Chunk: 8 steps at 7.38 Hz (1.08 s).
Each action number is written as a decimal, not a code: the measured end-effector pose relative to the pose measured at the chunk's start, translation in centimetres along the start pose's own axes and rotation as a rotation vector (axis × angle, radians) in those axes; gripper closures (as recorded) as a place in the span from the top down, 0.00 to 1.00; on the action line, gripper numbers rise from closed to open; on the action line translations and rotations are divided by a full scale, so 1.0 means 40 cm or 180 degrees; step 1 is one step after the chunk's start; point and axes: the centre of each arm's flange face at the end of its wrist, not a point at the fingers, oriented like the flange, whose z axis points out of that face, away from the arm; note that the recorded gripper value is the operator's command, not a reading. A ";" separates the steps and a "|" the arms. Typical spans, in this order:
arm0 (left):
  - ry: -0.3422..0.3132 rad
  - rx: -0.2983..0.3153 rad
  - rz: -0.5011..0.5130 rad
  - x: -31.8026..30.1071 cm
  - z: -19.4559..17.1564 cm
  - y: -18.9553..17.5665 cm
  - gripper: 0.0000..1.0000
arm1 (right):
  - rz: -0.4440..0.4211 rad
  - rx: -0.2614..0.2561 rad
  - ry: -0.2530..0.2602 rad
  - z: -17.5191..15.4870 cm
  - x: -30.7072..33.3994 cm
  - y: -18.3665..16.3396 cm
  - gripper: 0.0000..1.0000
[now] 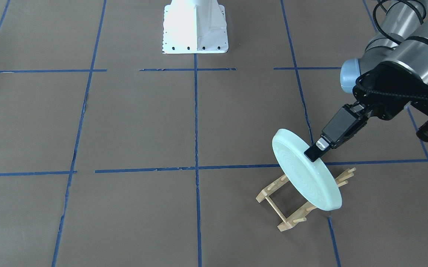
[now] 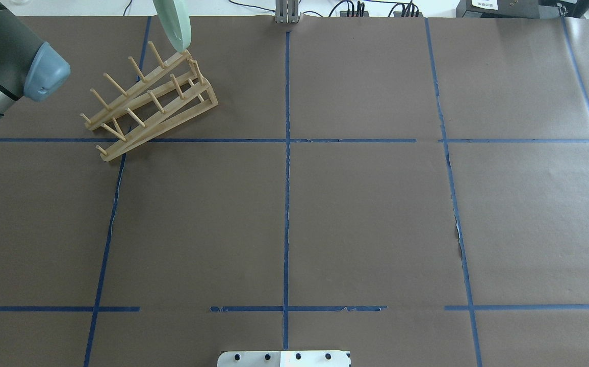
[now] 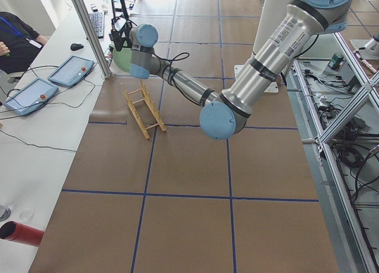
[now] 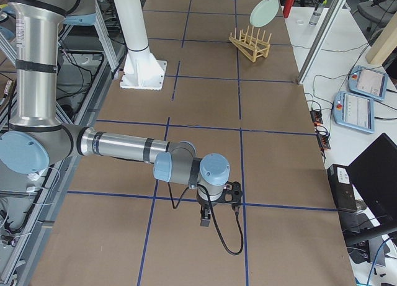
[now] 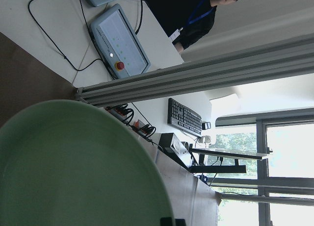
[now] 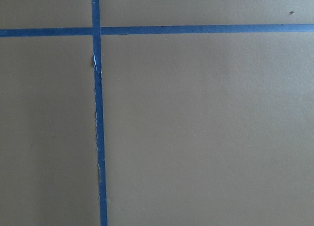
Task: Place plate on rack
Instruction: 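Lower the upright plate between the rack pegs with the left gripper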
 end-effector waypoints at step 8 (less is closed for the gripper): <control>0.0097 0.0392 -0.0115 -0.216 0.090 0.011 0.00 | 0.0001 0.0001 0.0000 0.000 0.000 0.000 1.00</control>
